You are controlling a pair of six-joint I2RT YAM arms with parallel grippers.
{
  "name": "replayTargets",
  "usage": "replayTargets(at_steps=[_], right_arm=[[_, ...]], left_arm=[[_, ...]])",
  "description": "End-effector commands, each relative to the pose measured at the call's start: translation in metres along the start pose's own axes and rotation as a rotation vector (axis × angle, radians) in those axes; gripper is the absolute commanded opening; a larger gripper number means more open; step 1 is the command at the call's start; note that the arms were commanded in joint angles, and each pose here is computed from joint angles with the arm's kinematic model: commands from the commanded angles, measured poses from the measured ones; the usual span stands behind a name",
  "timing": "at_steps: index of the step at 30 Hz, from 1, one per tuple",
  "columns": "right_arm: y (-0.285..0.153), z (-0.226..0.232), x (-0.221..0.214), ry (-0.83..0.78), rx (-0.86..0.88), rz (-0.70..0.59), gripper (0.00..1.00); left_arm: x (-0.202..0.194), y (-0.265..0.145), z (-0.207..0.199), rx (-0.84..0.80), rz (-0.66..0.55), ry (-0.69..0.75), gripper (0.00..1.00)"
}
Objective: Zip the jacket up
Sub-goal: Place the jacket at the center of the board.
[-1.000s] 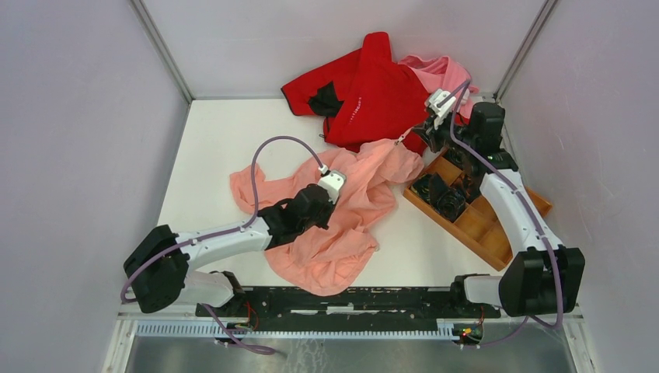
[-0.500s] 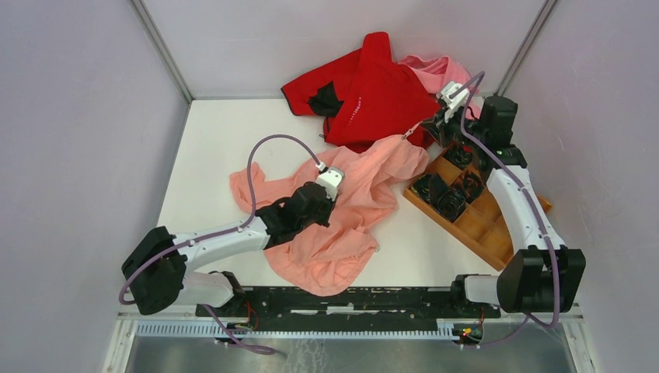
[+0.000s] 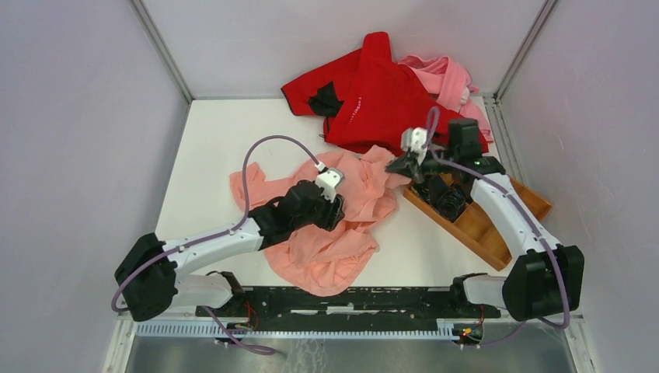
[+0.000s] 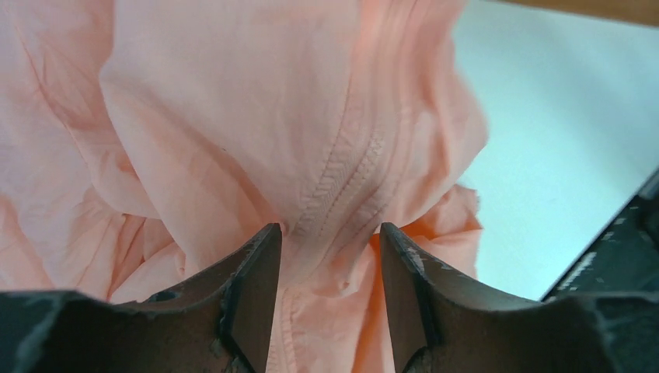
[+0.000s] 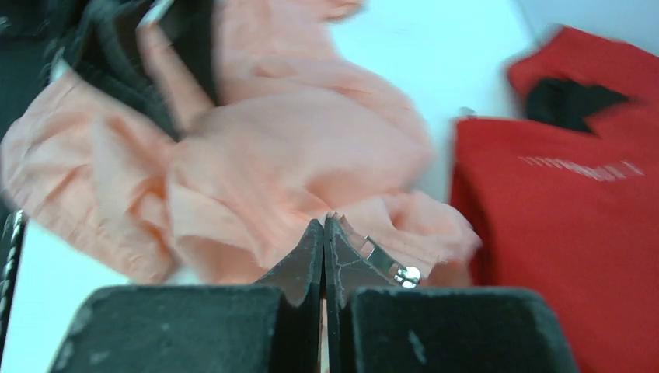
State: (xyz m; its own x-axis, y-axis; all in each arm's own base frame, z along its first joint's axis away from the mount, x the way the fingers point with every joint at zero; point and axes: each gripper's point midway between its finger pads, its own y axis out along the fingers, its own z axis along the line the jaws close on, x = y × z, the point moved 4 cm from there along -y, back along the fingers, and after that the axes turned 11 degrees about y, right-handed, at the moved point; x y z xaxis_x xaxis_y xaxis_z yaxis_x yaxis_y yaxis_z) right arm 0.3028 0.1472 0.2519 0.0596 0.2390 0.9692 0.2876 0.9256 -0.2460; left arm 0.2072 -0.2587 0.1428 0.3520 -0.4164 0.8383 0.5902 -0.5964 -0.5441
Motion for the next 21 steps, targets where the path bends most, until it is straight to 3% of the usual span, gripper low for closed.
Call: replayTargets(at_steps=[1, 5, 10, 14, 16, 21], right_arm=[[0.010, 0.092, -0.056, -0.213, 0.418, 0.140, 0.00], [-0.002, 0.142, -0.104, -0.207, 0.633, 0.163, 0.00], [-0.008, 0.160, -0.126, -0.224, 0.653, 0.148, 0.00], [-0.004, 0.140, -0.118, -0.258, 0.553, 0.194, 0.00], [-0.004, 0.126, -0.115, -0.322, 0.479, 0.237, 0.08], [-0.012, 0.066, -0.076, -0.391, 0.091, 0.313, 0.21]], left_arm=[[0.034, -0.023, -0.008, -0.068, -0.135, -0.079, 0.59], [0.039, -0.038, -0.008, -0.078, -0.173, -0.096, 0.65], [0.039, -0.045, -0.008, -0.087, -0.206, -0.115, 0.67], [0.040, -0.047, -0.011, -0.104, -0.226, -0.129, 0.68], [0.043, -0.048, -0.009, -0.096, -0.257, -0.135, 0.69], [0.054, -0.064, -0.002, -0.054, -0.374, -0.194, 0.89]])
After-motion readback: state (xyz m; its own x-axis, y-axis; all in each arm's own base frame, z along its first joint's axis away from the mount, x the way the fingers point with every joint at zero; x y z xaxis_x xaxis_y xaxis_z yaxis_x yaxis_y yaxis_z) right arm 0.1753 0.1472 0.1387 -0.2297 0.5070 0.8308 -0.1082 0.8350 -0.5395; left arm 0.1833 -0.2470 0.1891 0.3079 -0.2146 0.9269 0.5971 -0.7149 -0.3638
